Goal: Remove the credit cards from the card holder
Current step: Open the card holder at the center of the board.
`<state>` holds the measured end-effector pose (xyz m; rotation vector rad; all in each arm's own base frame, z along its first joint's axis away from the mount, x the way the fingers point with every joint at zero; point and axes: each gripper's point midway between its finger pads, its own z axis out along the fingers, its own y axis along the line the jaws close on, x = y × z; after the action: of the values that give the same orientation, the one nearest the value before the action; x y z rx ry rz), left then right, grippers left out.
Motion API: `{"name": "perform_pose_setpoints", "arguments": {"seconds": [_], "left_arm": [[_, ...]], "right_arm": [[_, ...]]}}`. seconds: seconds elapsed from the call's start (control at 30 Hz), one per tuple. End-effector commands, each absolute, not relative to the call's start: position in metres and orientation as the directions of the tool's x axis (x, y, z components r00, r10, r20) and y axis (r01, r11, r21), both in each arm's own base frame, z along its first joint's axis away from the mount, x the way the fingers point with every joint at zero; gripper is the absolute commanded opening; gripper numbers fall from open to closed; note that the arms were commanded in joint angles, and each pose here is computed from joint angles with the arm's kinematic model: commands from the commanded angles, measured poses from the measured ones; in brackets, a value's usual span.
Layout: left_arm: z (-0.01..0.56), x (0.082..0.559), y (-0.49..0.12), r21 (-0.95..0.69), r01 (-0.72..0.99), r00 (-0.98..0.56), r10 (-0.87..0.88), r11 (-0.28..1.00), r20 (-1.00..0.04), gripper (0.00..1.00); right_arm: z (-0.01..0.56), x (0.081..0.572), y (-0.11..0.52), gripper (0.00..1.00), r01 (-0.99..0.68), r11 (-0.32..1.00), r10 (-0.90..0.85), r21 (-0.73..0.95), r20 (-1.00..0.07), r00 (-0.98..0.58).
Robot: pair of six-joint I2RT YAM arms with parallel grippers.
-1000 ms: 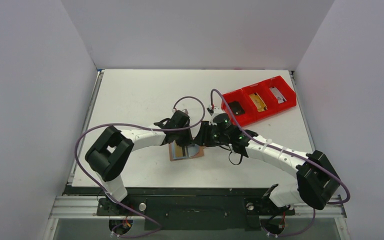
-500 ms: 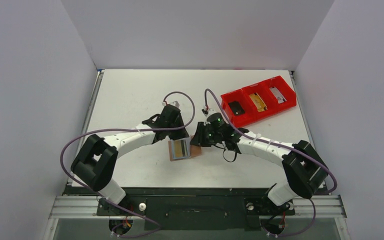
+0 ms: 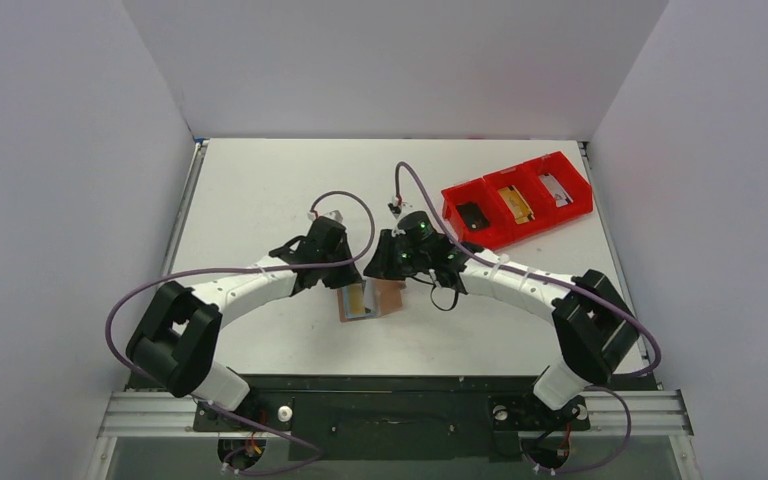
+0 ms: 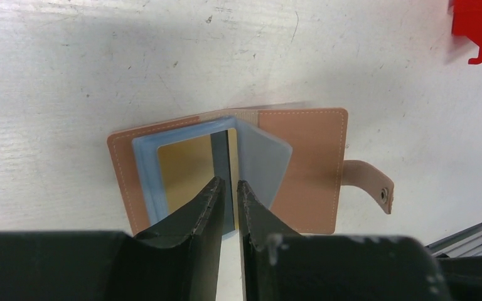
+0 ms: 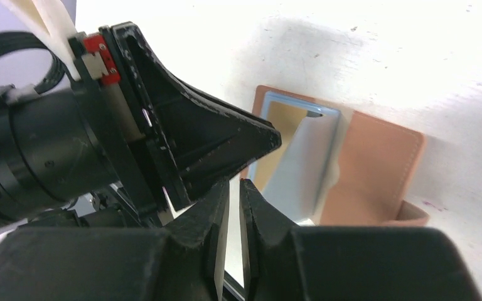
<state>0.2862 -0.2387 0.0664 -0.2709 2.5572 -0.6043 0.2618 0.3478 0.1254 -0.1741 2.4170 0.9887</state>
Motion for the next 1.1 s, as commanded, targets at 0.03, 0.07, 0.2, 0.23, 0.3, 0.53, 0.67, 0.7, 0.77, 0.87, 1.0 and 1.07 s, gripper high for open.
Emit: {"name": "perform_pose_setpoints", "arguments": {"seconds": [0.03, 0.07, 0.2, 0.23, 0.3, 0.53, 0.67, 0.7, 0.77, 0.87, 1.0, 1.07], "left_arm": [[0.076, 0.278, -0.248, -0.519, -0.026, -0.863, -0.281, 0.855, -0.419, 0.11], [0.080, 0.278, -0.254, -0.543, -0.014, -0.861, -0.286, 0.840, -0.420, 0.11], [0.083, 0.271, -0.273, -0.577, 0.027, -0.880, -0.255, 0.816, -0.402, 0.10], [0.084, 0.270, -0.280, -0.585, 0.043, -0.883, -0.243, 0.810, -0.401, 0.10], [0.085, 0.269, -0.291, -0.602, 0.059, -0.887, -0.235, 0.797, -0.398, 0.10], [0.082, 0.276, -0.320, -0.639, 0.073, -0.898, -0.228, 0.765, -0.376, 0.10], [0.061, 0.282, -0.329, -0.626, 0.055, -0.912, -0.216, 0.778, -0.348, 0.10], [0.060, 0.284, -0.331, -0.628, 0.053, -0.913, -0.218, 0.777, -0.346, 0.10], [0.048, 0.283, -0.332, -0.617, 0.039, -0.920, -0.212, 0.786, -0.329, 0.10], [0.032, 0.281, -0.330, -0.600, 0.016, -0.930, -0.209, 0.800, -0.304, 0.10], [0.033, 0.279, -0.326, -0.593, 0.011, -0.929, -0.211, 0.805, -0.304, 0.09], [0.039, 0.279, -0.322, -0.583, 0.012, -0.924, -0.214, 0.812, -0.318, 0.09]], "right_arm": [[0.138, 0.277, 0.362, 0.07, -0.272, 0.732, 0.116, 0.624, -0.508, -0.853], [0.138, 0.282, 0.356, 0.07, -0.251, 0.744, 0.141, 0.619, -0.513, -0.847], [0.137, 0.293, 0.327, 0.06, -0.183, 0.782, 0.212, 0.596, -0.530, -0.821], [0.136, 0.297, 0.320, 0.06, -0.168, 0.789, 0.227, 0.591, -0.535, -0.814], [0.139, 0.299, 0.304, 0.06, -0.146, 0.804, 0.253, 0.577, -0.554, -0.793], [0.131, 0.290, 0.269, 0.07, -0.096, 0.830, 0.282, 0.550, -0.562, -0.777], [0.128, 0.283, 0.262, 0.06, -0.098, 0.834, 0.275, 0.542, -0.564, -0.778], [0.129, 0.282, 0.261, 0.07, -0.099, 0.833, 0.276, 0.544, -0.565, -0.777], [0.129, 0.281, 0.264, 0.07, -0.109, 0.827, 0.270, 0.552, -0.559, -0.784], [0.129, 0.279, 0.278, 0.07, -0.130, 0.800, 0.260, 0.585, -0.535, -0.804], [0.120, 0.281, 0.296, 0.07, -0.131, 0.774, 0.252, 0.620, -0.492, -0.833], [0.114, 0.286, 0.304, 0.07, -0.122, 0.768, 0.252, 0.628, -0.472, -0.845]]}}
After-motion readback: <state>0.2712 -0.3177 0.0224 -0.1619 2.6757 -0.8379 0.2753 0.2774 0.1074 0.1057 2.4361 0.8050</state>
